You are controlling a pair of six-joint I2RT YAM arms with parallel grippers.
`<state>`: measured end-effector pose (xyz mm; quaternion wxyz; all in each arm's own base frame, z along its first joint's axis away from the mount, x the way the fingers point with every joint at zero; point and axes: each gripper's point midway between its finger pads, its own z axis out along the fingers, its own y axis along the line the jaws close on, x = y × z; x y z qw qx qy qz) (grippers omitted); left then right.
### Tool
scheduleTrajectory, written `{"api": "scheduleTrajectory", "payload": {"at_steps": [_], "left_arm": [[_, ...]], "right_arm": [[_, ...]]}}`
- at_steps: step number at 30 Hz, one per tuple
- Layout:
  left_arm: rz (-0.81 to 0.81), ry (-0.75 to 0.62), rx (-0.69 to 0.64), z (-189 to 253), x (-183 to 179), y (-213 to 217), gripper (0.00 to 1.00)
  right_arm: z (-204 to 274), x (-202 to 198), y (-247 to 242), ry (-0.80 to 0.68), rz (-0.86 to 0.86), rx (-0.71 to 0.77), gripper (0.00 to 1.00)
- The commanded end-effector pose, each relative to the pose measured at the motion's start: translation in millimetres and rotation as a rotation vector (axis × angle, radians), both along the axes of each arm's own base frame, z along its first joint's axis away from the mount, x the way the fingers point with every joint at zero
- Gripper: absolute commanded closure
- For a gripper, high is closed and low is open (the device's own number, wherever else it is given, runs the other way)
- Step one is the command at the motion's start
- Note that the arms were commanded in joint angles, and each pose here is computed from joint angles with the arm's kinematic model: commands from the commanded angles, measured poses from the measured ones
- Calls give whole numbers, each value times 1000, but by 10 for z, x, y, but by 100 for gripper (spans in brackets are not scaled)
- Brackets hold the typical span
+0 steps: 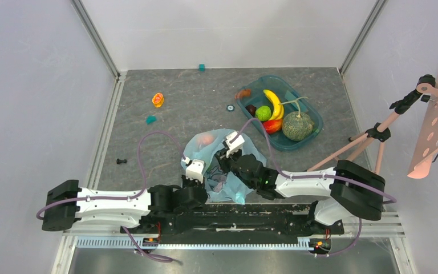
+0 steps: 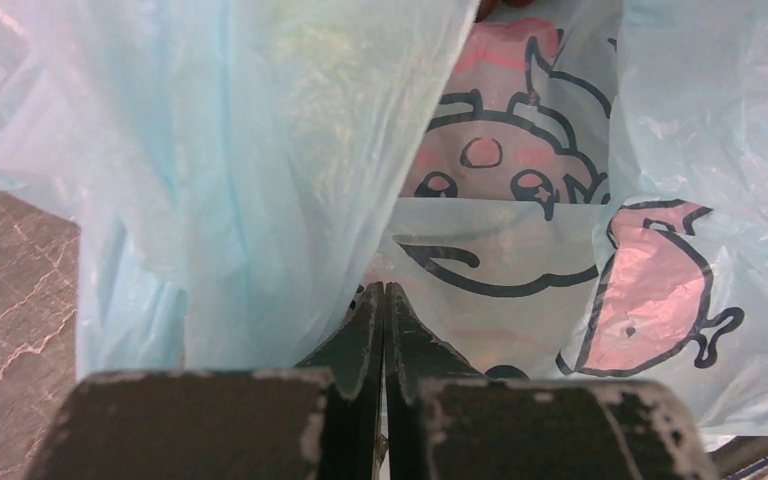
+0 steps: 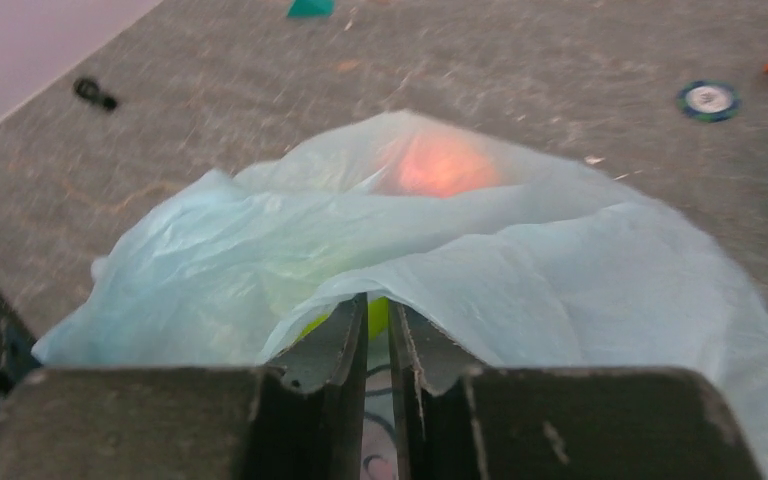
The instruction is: Take the fake fruits out of the plastic bag
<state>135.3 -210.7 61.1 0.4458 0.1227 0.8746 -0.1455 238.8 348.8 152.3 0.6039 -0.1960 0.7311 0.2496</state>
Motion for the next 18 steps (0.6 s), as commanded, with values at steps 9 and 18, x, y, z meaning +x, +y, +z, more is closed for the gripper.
{"api": "scheduleTrajectory", "payload": {"at_steps": [9,18], "left_arm": [[157,-40,-54,70,101,240,98],[173,-36,-67,56,90,326,98]], "right_arm": [[-262,-337,570,155,275,33,52],[-303,-226,680,169,233,37,27]]}}
